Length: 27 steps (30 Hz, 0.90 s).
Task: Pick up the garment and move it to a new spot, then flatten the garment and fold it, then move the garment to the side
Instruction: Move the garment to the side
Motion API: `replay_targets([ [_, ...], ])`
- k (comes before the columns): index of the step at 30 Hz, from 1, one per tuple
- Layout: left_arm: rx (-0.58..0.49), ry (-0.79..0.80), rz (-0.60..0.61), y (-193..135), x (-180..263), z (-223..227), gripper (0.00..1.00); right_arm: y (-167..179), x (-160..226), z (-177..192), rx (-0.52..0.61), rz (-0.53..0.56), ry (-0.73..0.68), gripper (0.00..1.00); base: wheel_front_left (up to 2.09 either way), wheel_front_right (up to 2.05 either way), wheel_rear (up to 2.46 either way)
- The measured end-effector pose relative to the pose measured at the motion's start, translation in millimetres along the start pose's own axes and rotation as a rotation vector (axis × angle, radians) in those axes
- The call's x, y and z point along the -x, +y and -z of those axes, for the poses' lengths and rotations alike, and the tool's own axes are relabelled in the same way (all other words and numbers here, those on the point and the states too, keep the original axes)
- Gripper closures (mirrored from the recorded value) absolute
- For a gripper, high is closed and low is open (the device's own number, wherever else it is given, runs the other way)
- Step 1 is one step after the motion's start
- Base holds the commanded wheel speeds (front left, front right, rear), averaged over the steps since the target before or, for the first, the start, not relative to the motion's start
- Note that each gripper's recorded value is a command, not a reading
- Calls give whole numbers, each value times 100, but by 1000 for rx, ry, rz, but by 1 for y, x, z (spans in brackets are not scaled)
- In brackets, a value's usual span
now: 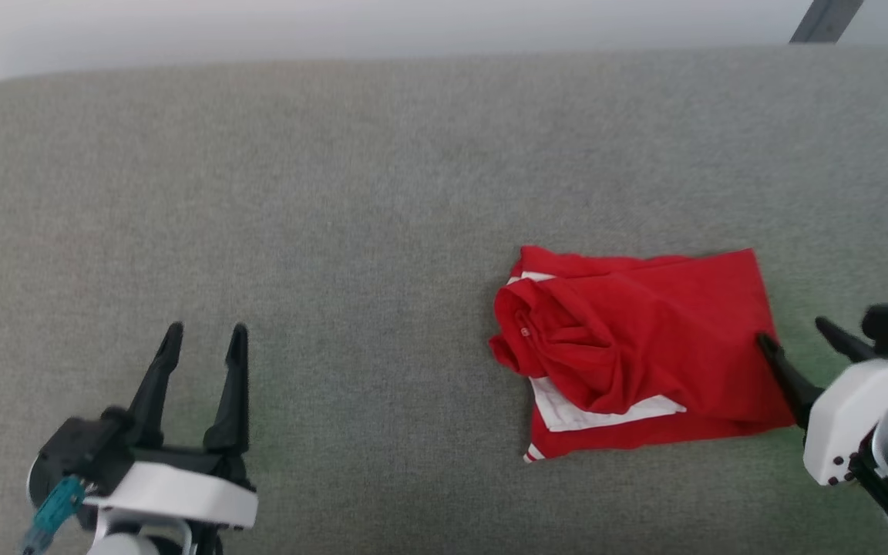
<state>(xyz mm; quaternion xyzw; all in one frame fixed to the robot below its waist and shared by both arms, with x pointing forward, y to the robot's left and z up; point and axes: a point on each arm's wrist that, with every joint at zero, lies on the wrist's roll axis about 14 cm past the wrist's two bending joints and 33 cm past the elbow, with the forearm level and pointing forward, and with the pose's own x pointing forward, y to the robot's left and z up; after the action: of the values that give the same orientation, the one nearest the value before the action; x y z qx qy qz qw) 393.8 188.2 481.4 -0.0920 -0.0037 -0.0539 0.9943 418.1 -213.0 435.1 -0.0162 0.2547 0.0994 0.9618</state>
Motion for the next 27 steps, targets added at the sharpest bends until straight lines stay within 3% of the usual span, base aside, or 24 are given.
replay_targets([
  [3, 4, 16, 12, -2, -10, 7, 0, 5, -9, 22, 39, -58, 193, 0, 0, 0, 0],
  [7, 11, 34, 15, -2, -21, 16, 0, -2, -23, 17, 31, -72, 277, 0, 0, 0, 0],
  [14, 15, 72, 18, 0, -32, 32, 0, 5, -39, 41, 18, -109, 432, 0, 0, 0, 0],
  [15, 16, 78, 16, 1, -33, 34, 0, 8, -42, 43, 16, -116, 444, 5, 0, 0, 0],
  [16, 15, 83, 16, 1, -34, 36, 0, 10, -43, 45, 20, -125, 454, 48, 0, 0, 0],
  [17, 14, 86, 14, 2, -34, 37, 0, 12, -45, 46, 18, -130, 457, 67, 0, 0, 0],
  [18, 12, 92, 14, 4, -35, 39, 0, 14, -47, 46, 16, -135, 457, 94, 0, 0, 0],
  [19, 10, 97, 16, 4, -35, 41, 0, 16, -47, 46, 11, -140, 453, 100, 0, 0, 0],
  [24, -2, 99, 56, -3, -42, 41, 0, 11, -43, 39, -44, -117, 393, 100, 0, 0, 0],
  [27, -2, 100, 91, -12, -47, 43, 0, -8, -37, 32, -80, -57, 334, 100, 0, 0, 0],
])
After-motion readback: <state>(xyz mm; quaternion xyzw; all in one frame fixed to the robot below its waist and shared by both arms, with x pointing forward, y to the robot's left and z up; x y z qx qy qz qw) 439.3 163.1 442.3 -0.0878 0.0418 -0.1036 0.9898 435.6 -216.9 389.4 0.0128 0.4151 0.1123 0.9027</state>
